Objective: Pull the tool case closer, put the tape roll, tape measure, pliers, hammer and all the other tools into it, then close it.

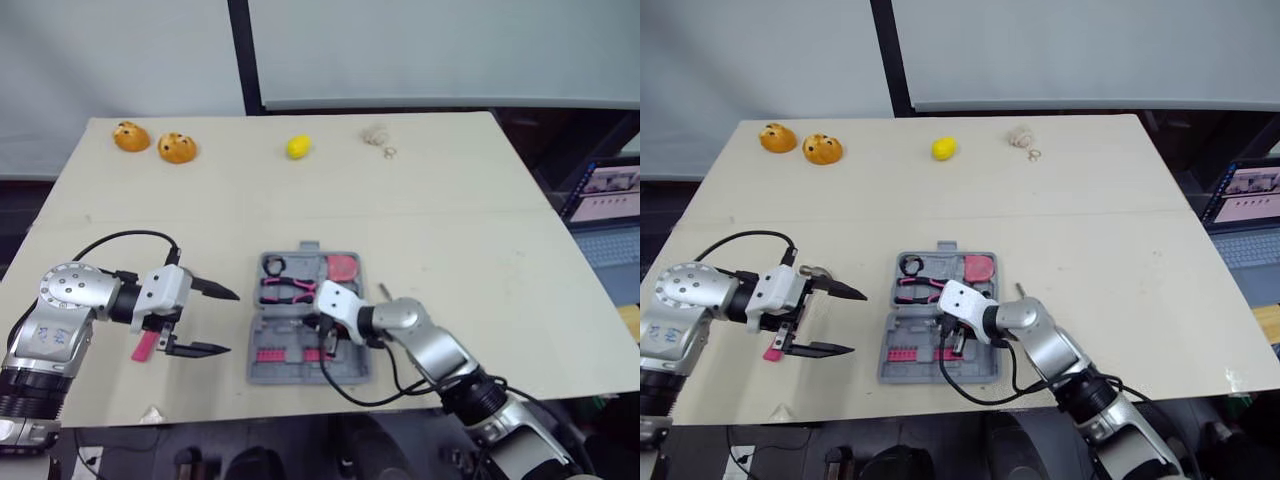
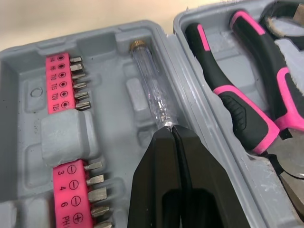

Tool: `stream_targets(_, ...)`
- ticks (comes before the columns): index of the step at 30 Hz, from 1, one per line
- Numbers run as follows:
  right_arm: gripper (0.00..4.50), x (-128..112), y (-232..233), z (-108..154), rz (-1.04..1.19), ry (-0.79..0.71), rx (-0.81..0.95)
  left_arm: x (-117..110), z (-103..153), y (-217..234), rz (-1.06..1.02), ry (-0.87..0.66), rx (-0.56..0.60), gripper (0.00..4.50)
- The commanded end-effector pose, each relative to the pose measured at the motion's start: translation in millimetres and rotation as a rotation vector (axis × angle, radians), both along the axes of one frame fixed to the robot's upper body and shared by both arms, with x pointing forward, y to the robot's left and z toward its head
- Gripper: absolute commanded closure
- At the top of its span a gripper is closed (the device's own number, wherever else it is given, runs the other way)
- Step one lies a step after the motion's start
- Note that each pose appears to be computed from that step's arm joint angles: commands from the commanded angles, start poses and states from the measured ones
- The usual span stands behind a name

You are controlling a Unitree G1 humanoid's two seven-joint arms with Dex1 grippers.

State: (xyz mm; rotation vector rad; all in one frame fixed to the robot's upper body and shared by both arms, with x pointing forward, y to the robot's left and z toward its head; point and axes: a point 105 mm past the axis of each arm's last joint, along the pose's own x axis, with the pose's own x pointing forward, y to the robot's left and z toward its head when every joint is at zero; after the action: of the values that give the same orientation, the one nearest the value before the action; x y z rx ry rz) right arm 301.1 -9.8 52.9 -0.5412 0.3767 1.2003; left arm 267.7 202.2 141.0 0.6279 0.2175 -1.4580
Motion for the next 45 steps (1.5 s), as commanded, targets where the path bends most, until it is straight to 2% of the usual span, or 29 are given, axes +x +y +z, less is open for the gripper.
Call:
stream_targets(1,4.42,-14.4,-33.4,-59.1,-0.115,0.193,-0.206,2.7,2.9,-2.3,-0.006,-0.021,-0.004,0.00)
stream_targets(5,4.42,-4.8,-18.3,-32.2,-0.138,0.150,-0.045,3.8,3.1,-3.0,-0.005,-0.020,-0.007,0.00)
stream_targets(9,4.42,-3.5,-2.2,37.8,-0.078,0.043,0.258,3.9,0.0,-0.5,0.052,-0.019,-0.057,0.00)
stream_targets(14,4.42,-12.9,-32.5,91.7,-0.113,-0.009,0.409,-0.3,-1.7,5.6,0.220,-0.003,-0.202,0.00)
stream_targets(17,3.62,-21.7,-75.3,105.7,-0.206,-0.005,0.413,-8.1,-7.6,21.8,0.363,0.063,-0.260,0.00)
stream_targets(20,2.22,-48.3,-163.2,106.4,-0.379,-0.002,0.317,-21.8,-20.4,77.0,0.675,0.081,-0.288,0.00)
stream_targets(24,0.12,-76.9,-232.0,103.6,-0.547,0.014,0.214,-43.4,-25.2,133.1,0.956,0.077,-0.293,0.00)
stream_targets(29,0.04,-111.7,-307.4,93.2,-0.746,0.017,0.064,-75.9,-31.2,205.3,1.217,0.054,-0.215,0.00)
stream_targets(32,0.04,-126.3,-335.7,90.7,-0.832,0.017,0.046,-87.6,-28.7,227.6,1.294,0.039,-0.221,0.00)
stream_targets(35,0.04,-131.0,-347.9,88.8,-0.868,0.003,0.037,-91.7,-28.6,234.7,1.313,0.036,-0.224,0.00)
stream_targets(38,0.04,-126.8,-344.1,90.9,-0.848,-0.013,0.072,-83.6,-31.1,226.0,1.306,0.057,-0.247,0.00)
stream_targets(42,0.04,-112.6,-306.5,101.4,-0.709,-0.033,0.141,-50.2,-29.1,187.5,1.256,0.159,-0.351,0.00)
stream_targets(45,0.04,-104.4,-262.8,115.5,-0.562,-0.041,0.210,-24.7,-28.8,150.2,1.174,0.167,-0.306,0.00)
